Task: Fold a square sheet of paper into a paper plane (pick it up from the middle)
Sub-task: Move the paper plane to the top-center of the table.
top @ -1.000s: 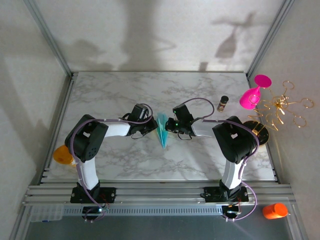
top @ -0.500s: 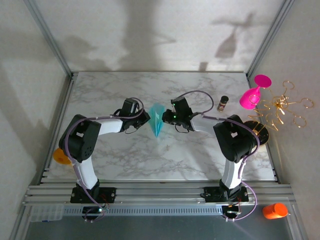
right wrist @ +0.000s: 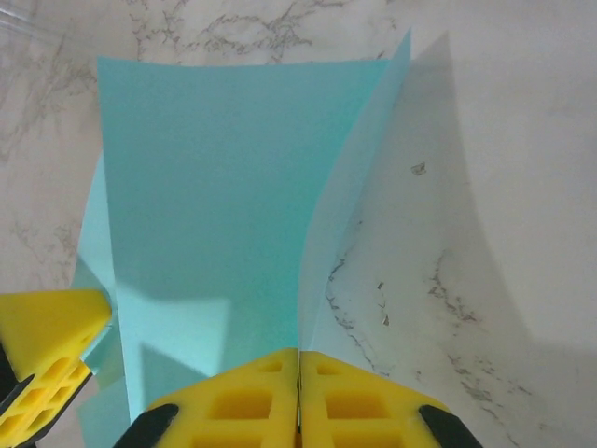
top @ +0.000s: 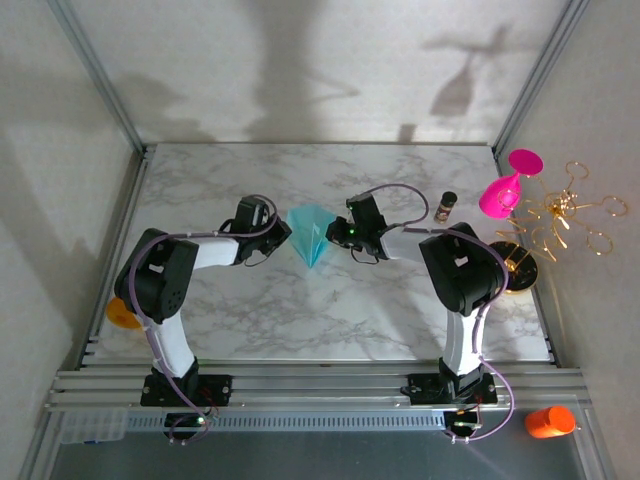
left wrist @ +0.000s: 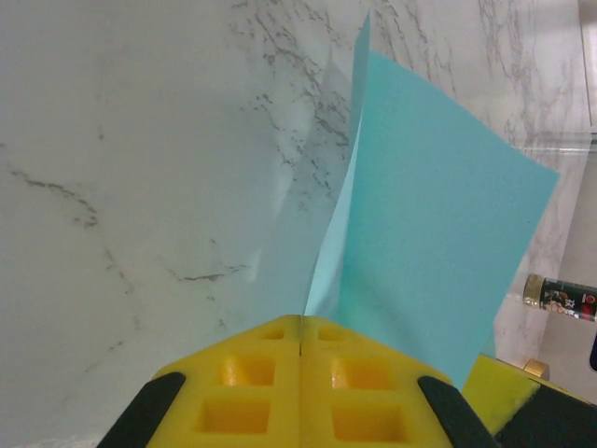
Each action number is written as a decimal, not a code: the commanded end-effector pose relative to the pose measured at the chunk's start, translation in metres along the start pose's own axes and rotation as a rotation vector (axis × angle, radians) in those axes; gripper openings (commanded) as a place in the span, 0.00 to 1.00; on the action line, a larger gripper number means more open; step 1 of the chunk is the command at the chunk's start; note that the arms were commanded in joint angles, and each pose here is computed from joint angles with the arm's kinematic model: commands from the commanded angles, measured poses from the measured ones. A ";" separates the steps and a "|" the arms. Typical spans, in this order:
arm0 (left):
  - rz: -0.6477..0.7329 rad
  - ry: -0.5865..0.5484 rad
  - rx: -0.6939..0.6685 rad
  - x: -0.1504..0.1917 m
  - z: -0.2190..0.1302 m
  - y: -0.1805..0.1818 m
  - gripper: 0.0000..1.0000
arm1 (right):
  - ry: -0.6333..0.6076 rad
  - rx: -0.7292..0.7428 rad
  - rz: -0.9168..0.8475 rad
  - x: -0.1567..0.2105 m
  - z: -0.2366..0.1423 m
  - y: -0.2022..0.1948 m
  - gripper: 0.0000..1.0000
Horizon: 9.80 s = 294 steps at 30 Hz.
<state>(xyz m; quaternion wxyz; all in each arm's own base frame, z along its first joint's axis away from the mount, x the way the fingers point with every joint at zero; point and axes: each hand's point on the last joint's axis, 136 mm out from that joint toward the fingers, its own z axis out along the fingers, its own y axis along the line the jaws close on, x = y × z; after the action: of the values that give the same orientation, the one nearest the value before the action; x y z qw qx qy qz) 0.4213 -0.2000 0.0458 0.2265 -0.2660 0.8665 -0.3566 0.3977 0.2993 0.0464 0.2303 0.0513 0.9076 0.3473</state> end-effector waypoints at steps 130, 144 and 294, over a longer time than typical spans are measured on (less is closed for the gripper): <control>0.217 0.216 -0.036 0.083 -0.002 -0.026 0.36 | 0.100 -0.131 -0.041 0.016 -0.001 0.017 0.08; 0.295 0.222 -0.127 0.088 0.007 -0.017 0.40 | 0.105 -0.169 -0.049 0.016 -0.006 0.026 0.10; 0.392 -0.806 -0.375 -0.126 -0.205 -0.103 0.85 | -0.671 0.400 -0.303 -0.091 -0.199 -0.010 0.99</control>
<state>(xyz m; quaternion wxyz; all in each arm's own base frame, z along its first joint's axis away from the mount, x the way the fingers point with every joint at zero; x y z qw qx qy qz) 0.4383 -0.1285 0.2626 0.4950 -0.1945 0.8453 -0.0520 0.3866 0.1813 0.1938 0.4944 0.0684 0.8481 0.1778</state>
